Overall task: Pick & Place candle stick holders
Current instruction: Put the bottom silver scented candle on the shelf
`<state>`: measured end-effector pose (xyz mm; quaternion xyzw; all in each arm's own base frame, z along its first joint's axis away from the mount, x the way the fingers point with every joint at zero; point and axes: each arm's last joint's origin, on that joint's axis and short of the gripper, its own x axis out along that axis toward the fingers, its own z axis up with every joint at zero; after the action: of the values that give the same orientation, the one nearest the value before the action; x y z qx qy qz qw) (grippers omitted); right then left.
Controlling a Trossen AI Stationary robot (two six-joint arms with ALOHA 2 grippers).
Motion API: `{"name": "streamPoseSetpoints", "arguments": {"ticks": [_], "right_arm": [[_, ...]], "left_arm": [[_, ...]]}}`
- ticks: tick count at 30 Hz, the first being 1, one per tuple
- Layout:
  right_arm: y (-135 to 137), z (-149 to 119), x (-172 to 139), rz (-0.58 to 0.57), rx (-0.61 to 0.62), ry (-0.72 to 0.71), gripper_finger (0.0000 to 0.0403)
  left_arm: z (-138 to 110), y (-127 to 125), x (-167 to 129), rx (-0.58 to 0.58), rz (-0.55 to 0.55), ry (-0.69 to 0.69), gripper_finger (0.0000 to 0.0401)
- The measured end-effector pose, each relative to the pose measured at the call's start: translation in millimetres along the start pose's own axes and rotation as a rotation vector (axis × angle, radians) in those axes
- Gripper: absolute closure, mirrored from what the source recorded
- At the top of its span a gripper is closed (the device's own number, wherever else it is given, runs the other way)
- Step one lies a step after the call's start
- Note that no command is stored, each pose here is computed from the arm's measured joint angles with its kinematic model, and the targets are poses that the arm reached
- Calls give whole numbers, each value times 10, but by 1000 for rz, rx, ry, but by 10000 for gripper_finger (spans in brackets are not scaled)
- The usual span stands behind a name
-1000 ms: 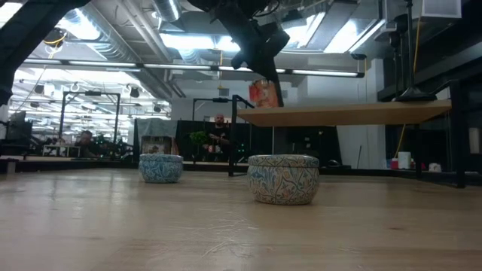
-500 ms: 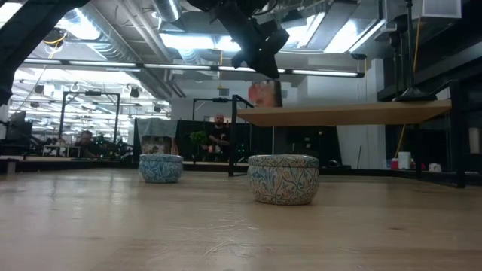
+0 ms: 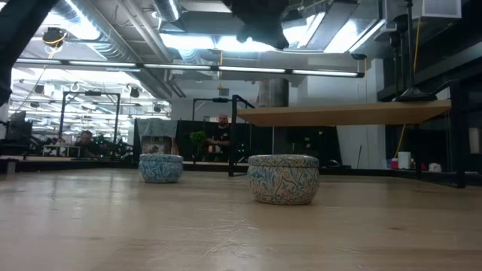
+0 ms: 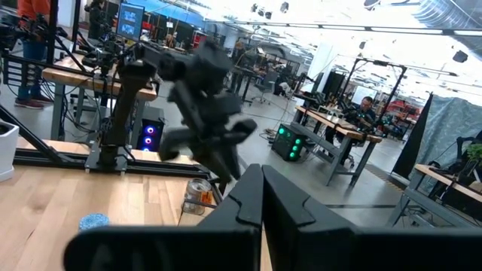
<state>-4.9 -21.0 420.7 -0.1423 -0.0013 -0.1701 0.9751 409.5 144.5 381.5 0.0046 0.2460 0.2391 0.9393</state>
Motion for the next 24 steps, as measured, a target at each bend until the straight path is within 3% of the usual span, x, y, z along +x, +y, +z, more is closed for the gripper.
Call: {"name": "streamPoseSetpoints", "arguments": {"ticks": [5,10,16,24], "right_arm": [[0,0,0,0,0,0,397],[0,0,0,0,0,0,397],[1,-1,1,0,0,0,397],[-1,0,-1,0,0,0,397]], "left_arm": [[17,-191,-229,50,16,40,326],[-12,-304,-250,75,50,65,325],[1,-190,-5,23,128,-6,340],[-311,63,526,-33,141,113,376]]}}
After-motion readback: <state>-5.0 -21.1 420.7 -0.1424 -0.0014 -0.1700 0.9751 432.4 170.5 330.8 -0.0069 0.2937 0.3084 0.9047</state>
